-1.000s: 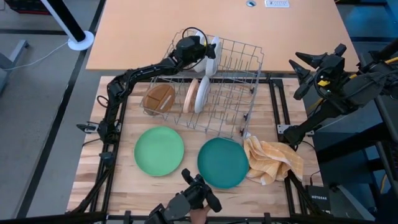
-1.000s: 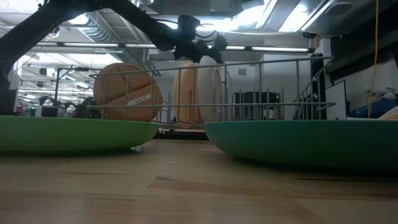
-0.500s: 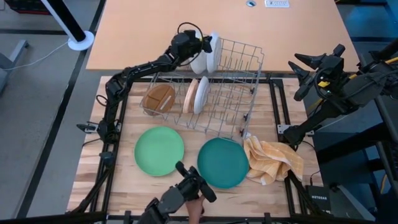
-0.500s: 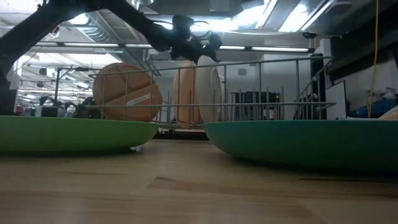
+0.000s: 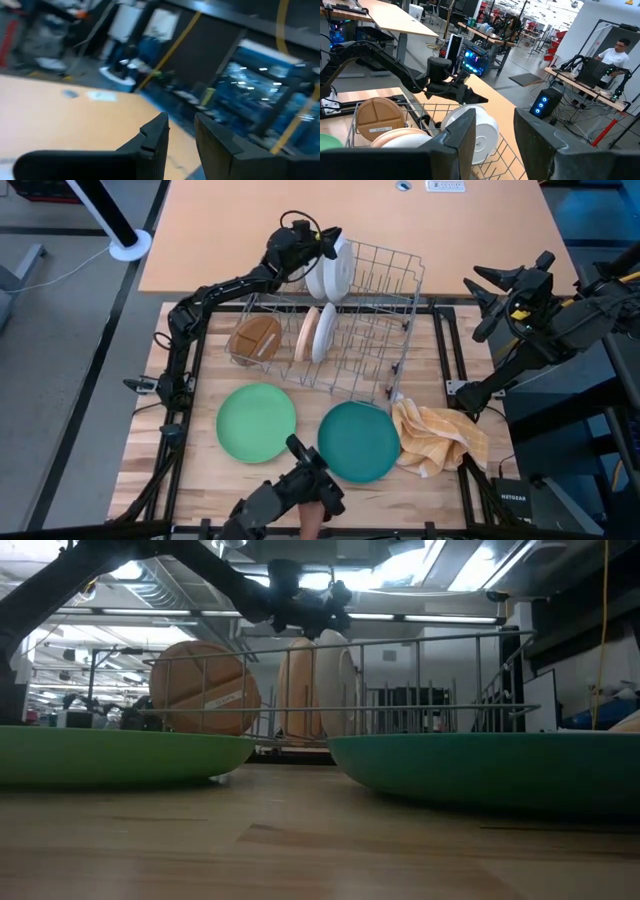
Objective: Sort dishes
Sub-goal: Put the light green plate in the dish rack
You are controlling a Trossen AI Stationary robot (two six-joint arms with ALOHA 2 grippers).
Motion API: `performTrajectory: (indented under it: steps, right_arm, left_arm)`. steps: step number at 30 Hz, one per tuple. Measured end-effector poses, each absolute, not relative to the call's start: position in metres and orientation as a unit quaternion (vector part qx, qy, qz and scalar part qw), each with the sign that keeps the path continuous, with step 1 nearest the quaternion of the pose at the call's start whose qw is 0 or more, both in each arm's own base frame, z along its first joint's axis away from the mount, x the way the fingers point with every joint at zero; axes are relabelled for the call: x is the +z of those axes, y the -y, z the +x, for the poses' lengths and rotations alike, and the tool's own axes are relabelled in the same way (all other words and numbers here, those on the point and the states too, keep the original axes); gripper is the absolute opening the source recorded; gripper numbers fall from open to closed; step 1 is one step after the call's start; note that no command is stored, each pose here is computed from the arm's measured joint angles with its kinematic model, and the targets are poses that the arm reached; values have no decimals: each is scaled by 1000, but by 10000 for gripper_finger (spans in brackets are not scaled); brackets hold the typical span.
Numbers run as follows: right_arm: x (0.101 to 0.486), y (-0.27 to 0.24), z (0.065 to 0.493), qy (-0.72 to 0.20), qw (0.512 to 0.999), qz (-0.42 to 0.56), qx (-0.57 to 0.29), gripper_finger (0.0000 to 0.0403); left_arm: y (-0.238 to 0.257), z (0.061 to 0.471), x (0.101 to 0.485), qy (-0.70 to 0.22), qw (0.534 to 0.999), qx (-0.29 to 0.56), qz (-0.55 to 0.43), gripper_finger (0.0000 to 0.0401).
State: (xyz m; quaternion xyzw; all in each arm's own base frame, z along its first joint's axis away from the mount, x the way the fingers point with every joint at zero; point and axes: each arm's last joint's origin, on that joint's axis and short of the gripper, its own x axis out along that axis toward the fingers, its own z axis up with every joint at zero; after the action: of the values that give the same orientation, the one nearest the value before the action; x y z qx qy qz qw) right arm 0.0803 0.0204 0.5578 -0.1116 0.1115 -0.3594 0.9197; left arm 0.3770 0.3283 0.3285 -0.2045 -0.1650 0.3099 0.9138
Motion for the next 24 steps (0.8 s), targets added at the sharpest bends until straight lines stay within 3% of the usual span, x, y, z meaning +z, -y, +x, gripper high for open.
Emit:
performTrajectory:
  steps: [7,14,19,24]
  right_arm:
    - [558,-20,80,-112,920,-113,-359,137]
    - [557,-21,81,-120,927,-108,-338,137]
    - [556,-23,82,-136,942,-98,-292,137]
    - [553,-30,90,-158,953,-92,-241,137]
  left_arm:
    - [-310,379,354,205,945,205,-149,86]
    - [-262,377,398,181,981,60,-44,86]
    - [-211,371,426,102,994,-25,-10,86]
    - [-147,358,434,-47,996,-79,-22,86]
